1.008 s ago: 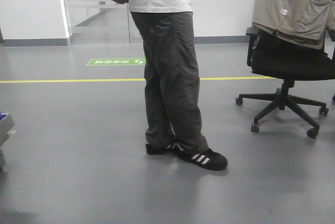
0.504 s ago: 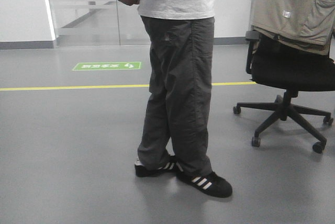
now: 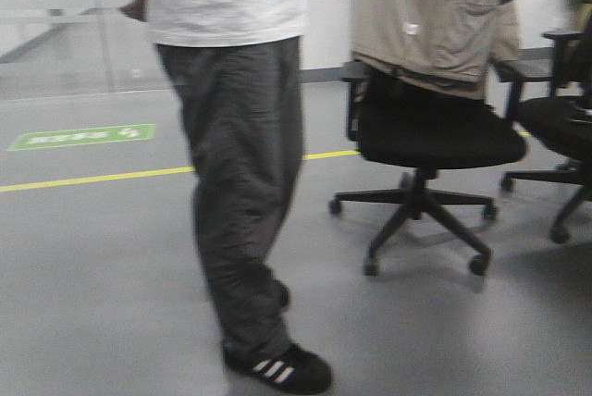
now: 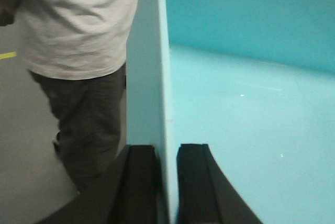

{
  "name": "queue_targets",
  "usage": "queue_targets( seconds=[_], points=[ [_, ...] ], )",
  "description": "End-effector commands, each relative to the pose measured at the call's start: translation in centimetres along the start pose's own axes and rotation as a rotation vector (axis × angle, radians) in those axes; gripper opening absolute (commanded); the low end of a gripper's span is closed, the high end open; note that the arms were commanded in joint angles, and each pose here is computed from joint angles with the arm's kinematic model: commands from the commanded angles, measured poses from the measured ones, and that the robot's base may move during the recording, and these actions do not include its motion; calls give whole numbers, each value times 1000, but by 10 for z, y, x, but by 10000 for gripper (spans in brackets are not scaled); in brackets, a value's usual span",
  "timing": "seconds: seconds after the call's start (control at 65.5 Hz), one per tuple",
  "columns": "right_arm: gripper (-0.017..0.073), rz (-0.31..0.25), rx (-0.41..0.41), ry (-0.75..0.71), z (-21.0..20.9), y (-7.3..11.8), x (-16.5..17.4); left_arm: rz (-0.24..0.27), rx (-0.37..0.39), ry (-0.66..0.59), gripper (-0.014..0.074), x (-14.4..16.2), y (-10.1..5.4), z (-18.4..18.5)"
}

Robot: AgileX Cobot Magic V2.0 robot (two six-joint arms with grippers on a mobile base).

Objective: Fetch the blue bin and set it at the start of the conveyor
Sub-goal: 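Hold the teal bin in both grippers while the base drives away, then carry the teal bin over the grey conveyor belt on the red table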

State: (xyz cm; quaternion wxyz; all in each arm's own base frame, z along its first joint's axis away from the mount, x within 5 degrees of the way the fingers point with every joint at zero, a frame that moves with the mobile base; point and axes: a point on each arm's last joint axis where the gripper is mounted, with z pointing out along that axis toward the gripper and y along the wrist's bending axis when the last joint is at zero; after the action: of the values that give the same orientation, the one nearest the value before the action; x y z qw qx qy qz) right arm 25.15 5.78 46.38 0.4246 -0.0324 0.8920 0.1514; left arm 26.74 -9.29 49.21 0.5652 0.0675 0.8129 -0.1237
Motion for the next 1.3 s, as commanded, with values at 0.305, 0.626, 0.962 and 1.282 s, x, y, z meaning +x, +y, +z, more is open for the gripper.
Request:
queue_targets(
  seconds=[0.305, 0.626, 0.962, 1.282],
  points=[
    [-152, -57, 58, -37, -6, -6, -4, 8, 2, -105, -111, -13, 1, -11],
    [-152, -57, 58, -37, -6, -6, -4, 33, -19, -109, -111, -13, 2, -11],
    [-152, -57, 58, -37, -6, -6, -4, 33, -19, -109, -111, -13, 2, -11],
    [-152, -57, 58, -37, -6, -6, -4, 33, -19, -109, -111, -13, 2, -11]
  ],
)
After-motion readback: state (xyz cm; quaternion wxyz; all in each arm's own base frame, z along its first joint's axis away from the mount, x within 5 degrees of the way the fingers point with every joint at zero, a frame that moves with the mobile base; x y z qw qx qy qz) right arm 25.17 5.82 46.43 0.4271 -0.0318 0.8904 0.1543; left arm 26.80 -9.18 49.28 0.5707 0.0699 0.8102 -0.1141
